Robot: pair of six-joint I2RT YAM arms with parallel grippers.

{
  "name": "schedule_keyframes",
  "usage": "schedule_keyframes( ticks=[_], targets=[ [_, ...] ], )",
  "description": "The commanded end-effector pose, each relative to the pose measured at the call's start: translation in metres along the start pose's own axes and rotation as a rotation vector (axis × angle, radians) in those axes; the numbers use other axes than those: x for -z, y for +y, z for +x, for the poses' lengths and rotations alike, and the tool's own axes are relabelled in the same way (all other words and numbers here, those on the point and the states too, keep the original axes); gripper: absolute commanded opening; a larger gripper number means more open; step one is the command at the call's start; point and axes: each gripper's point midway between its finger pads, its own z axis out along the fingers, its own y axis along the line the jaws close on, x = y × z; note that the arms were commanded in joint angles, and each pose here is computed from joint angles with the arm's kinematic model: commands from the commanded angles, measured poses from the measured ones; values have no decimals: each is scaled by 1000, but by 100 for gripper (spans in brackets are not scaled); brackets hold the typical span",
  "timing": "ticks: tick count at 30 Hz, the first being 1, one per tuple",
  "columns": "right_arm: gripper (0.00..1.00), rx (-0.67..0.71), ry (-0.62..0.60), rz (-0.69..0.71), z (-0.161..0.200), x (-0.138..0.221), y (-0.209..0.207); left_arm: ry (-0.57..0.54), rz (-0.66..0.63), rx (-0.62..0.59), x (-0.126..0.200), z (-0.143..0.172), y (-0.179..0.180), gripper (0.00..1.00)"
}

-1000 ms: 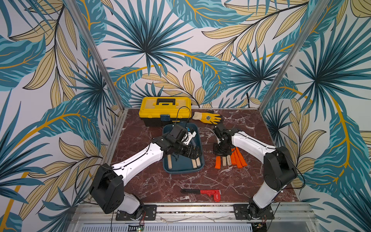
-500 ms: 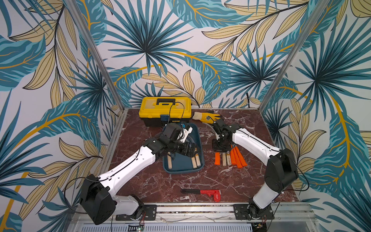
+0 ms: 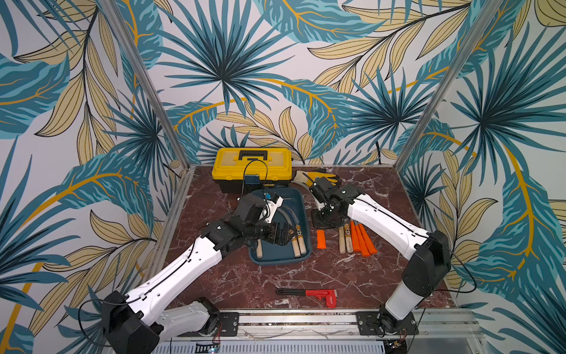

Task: Put small sickles into storage boxes
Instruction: Pick up the sickle at the center of the board, then place the sickle in the storage box.

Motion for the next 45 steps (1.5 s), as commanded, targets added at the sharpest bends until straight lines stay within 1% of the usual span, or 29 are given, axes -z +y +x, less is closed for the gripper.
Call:
schedule_keyframes(
  ticks=[1, 10, 22, 33, 40, 45],
  targets=[
    [8, -1, 17, 16, 2, -3, 7, -9, -26, 33, 9, 6, 6, 100],
    [8, 52, 28, -11, -5, -16, 43, -26, -56, 63, 29, 19, 12, 99],
    [8, 109, 71, -32, -5, -52, 86, -45, -81, 115, 51, 37, 17, 99],
    [8, 118, 118, -21, -2, -92, 96, -42, -112, 148, 65, 52, 24, 99],
    [9, 121, 140, 4, -3, -118, 97, -26, -121, 137, 65, 51, 24, 100],
    [15, 128, 138, 37, -4, -130, 94, -11, -119, 132, 62, 48, 22, 99]
  ],
)
